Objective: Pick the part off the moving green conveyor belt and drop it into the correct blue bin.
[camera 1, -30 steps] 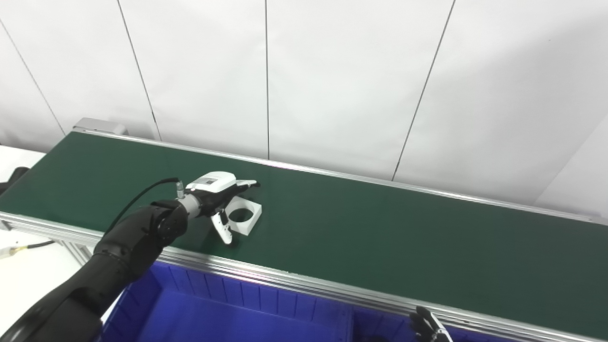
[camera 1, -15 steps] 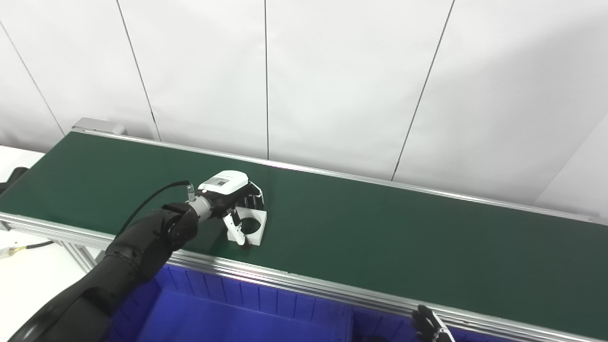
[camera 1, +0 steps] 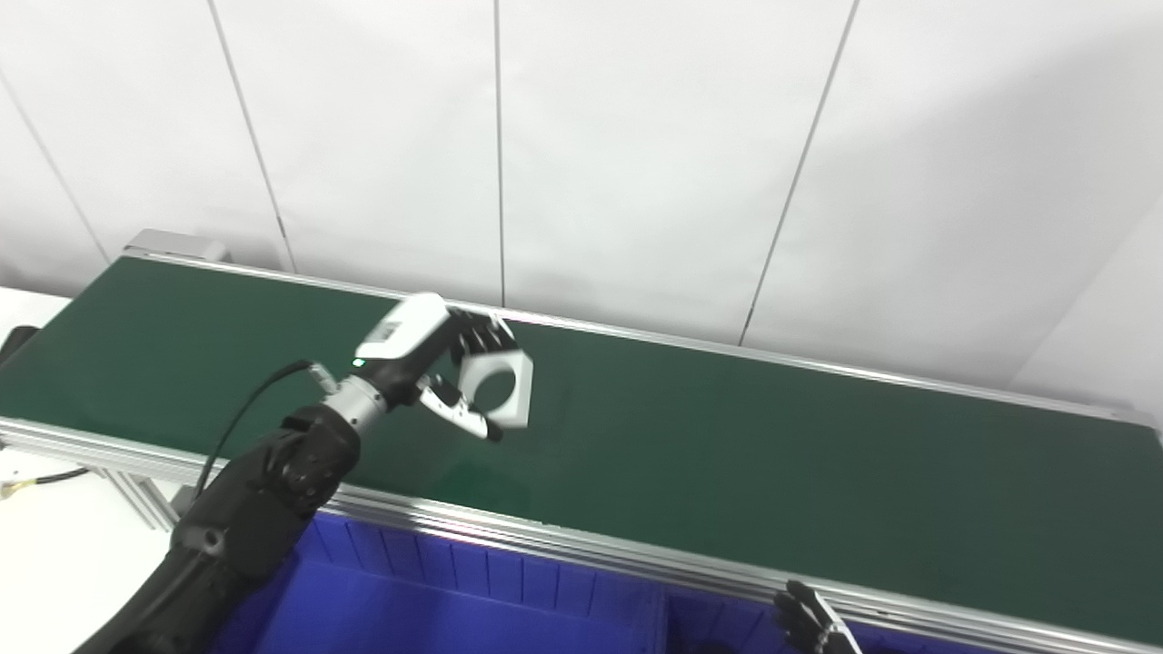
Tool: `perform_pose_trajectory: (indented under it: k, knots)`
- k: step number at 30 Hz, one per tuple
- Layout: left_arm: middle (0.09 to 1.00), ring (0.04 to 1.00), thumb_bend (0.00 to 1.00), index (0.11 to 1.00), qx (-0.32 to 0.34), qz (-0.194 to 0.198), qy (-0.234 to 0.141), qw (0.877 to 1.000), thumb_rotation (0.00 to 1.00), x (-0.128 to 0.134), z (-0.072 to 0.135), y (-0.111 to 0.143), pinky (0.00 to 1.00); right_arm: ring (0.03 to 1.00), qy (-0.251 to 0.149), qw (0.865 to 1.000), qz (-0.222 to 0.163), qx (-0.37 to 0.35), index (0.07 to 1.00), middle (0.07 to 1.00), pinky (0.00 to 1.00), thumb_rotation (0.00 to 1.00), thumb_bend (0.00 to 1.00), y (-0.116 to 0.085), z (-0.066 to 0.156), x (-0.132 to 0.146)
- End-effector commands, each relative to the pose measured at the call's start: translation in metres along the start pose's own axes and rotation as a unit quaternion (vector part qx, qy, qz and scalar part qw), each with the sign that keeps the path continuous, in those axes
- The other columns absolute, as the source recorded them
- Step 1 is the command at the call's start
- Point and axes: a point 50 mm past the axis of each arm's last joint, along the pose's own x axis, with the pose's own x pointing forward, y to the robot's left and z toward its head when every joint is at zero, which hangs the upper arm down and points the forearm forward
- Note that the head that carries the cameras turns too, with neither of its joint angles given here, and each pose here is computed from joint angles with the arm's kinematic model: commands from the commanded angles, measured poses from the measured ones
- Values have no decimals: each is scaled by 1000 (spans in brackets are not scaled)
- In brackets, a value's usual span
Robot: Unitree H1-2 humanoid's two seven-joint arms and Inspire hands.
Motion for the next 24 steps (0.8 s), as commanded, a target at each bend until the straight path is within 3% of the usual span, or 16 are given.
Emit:
perform_pose_trajectory:
  k: [1, 7, 10, 12, 17, 21, 24]
  knots:
    - [482, 410, 498, 530, -20, 44, -43, 998, 0, 6, 17, 14, 399, 813, -41, 999, -4, 6, 864, 829, 811, 405, 676, 3, 13, 1]
    - [475, 409, 495, 535, -68, 64, -75, 993, 0, -16, 41, 7, 381, 815, -45, 999, -3, 4, 867, 825, 807, 441, 695, 8, 16, 3]
    - [457, 379, 492, 544, -84, 62, -80, 991, 0, -33, 50, -6, 311, 816, -44, 999, -5, -3, 866, 823, 805, 462, 704, 10, 18, 4]
    - [473, 392, 493, 544, -86, 58, -84, 991, 0, -43, 57, -15, 333, 818, -43, 999, -4, -8, 866, 822, 811, 469, 702, 11, 20, 4]
    - [461, 363, 489, 547, -107, 50, -86, 989, 0, -65, 74, -32, 273, 823, -42, 999, -3, -11, 867, 825, 814, 513, 727, 14, 24, 6]
    - [481, 393, 493, 538, -133, 25, -79, 988, 0, -81, 84, -47, 329, 824, -39, 999, -9, -13, 862, 823, 804, 522, 749, 15, 26, 8]
    - [482, 379, 491, 544, -141, -3, -66, 988, 0, -92, 87, -60, 303, 828, -35, 999, -10, -15, 865, 825, 810, 521, 751, 16, 29, 9]
